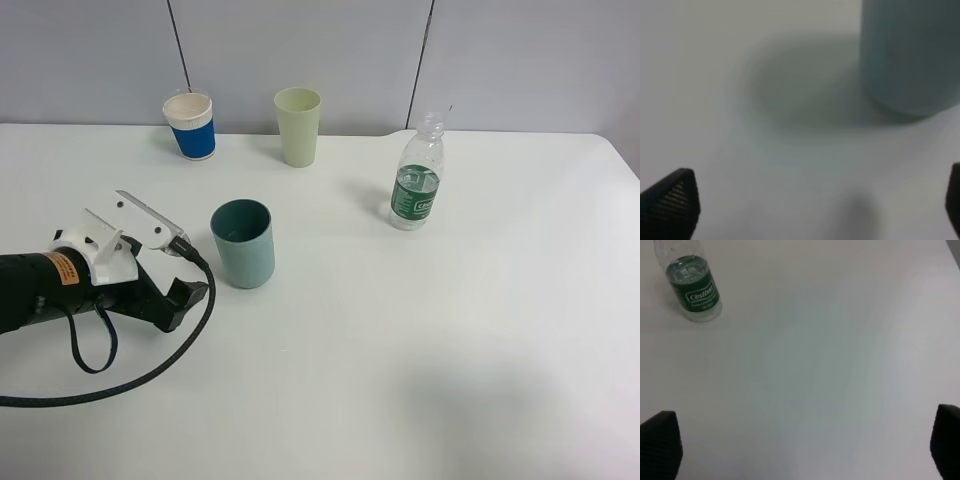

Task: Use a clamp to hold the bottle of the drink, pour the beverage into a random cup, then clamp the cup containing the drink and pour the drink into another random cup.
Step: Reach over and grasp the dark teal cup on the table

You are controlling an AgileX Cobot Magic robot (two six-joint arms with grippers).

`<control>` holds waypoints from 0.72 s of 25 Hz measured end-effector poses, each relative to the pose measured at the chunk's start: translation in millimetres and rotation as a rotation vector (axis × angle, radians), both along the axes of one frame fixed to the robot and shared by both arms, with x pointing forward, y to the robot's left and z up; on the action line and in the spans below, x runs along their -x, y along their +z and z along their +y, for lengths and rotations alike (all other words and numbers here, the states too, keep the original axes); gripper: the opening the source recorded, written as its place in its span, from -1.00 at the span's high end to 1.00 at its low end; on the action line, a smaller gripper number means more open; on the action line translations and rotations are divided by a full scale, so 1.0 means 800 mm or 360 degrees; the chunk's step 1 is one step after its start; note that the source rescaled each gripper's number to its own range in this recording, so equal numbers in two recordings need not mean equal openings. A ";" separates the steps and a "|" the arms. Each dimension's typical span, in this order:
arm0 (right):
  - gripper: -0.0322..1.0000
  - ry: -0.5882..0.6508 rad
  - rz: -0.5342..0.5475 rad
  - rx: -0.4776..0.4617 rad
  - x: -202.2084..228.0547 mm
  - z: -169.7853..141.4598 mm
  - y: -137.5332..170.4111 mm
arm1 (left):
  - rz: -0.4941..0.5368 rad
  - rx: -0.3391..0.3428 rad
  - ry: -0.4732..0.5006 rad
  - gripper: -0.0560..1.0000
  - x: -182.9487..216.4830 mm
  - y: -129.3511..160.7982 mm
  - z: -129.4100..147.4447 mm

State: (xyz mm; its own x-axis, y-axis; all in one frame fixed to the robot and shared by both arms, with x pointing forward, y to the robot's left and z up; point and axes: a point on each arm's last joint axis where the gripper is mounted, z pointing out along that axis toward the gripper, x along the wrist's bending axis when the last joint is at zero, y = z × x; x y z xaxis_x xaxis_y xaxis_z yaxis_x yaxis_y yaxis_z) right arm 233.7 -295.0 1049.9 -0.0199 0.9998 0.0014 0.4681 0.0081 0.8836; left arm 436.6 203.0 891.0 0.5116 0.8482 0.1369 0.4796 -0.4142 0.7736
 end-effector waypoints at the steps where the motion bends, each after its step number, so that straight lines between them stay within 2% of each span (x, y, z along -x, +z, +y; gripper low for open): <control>1: -1.00 0.0000 0.0000 0.0000 0.000 0.000 0.000 | -0.0004 0.0013 -0.0024 -0.99 -0.001 -0.003 -0.002; 5: -1.00 0.0000 0.0000 0.0000 0.000 0.000 0.000 | -0.0067 0.0127 -0.0109 -0.99 -0.004 -0.008 -0.013; 11: -1.00 0.0000 0.0000 0.0000 0.000 0.000 0.000 | -0.0161 0.0311 -0.0108 -0.99 -0.010 -0.018 -0.022; 18: -1.00 0.0000 0.0000 0.0000 0.000 0.000 0.000 | -0.0207 0.0386 -0.0184 -0.99 -0.010 -0.034 -0.028</control>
State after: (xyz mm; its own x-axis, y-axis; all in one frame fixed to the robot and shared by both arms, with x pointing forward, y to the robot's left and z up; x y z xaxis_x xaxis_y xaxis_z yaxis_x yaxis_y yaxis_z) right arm 233.7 -295.0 1049.9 -0.0199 0.9998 0.0014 0.4681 0.0081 0.8836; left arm 444.6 180.4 863.6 0.5983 0.8012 0.0083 0.3303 -0.2561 0.9085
